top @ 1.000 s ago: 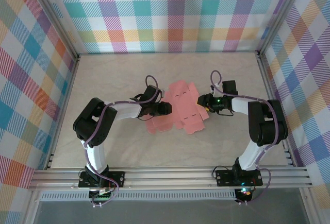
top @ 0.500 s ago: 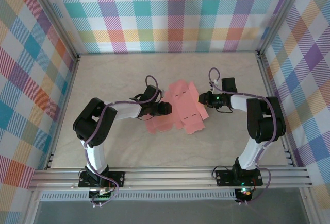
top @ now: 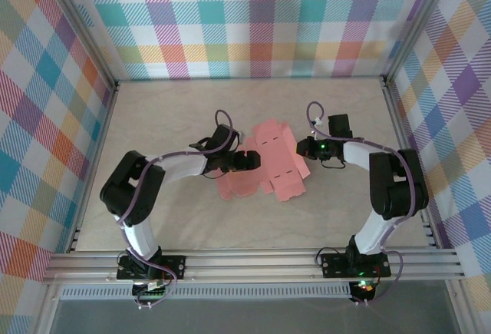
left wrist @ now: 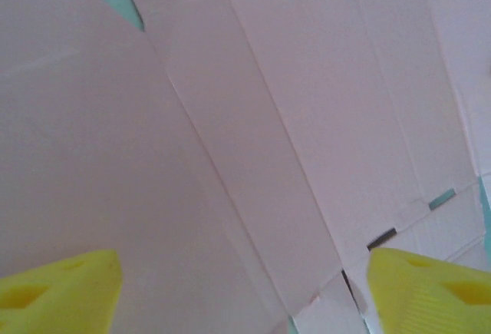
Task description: Fold the paper box
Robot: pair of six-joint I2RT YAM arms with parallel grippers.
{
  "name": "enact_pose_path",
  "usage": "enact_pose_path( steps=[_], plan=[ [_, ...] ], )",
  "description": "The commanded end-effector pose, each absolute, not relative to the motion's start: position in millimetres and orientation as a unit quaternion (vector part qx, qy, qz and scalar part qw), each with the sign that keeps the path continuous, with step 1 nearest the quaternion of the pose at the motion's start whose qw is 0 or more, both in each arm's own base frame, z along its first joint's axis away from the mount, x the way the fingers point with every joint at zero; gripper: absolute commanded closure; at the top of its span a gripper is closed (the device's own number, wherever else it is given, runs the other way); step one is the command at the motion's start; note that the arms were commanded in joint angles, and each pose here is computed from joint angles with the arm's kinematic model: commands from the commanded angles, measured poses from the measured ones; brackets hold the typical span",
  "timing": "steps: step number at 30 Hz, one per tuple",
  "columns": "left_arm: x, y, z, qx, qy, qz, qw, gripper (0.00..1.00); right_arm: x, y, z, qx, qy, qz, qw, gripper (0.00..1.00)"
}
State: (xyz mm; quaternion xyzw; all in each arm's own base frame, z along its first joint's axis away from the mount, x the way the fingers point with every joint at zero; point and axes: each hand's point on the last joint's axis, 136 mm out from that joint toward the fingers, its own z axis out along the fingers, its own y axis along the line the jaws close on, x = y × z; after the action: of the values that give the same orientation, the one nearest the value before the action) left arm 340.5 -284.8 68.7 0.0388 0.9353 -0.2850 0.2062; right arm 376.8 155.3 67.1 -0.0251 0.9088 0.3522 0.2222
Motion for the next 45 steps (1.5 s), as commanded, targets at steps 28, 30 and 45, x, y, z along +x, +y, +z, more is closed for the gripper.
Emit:
enact_pose_path(
  steps=[28, 30, 45],
  plan=[
    [336, -162, 132, -0.059, 0.92, -0.201, 0.332, 0.0, 409, 176, 65, -0.314, 0.841, -0.314, 0.309, 1.0],
    [336, -161, 132, -0.061, 0.92, -0.201, 0.331, 0.0, 410, 177, 66, -0.311, 0.836, -0.326, 0.313, 1.0],
    [334, -158, 128, -0.063, 0.92, -0.2, 0.332, 0.0, 387, 184, 59, -0.221, 0.942, -0.069, 0.243, 1.0]
  ],
)
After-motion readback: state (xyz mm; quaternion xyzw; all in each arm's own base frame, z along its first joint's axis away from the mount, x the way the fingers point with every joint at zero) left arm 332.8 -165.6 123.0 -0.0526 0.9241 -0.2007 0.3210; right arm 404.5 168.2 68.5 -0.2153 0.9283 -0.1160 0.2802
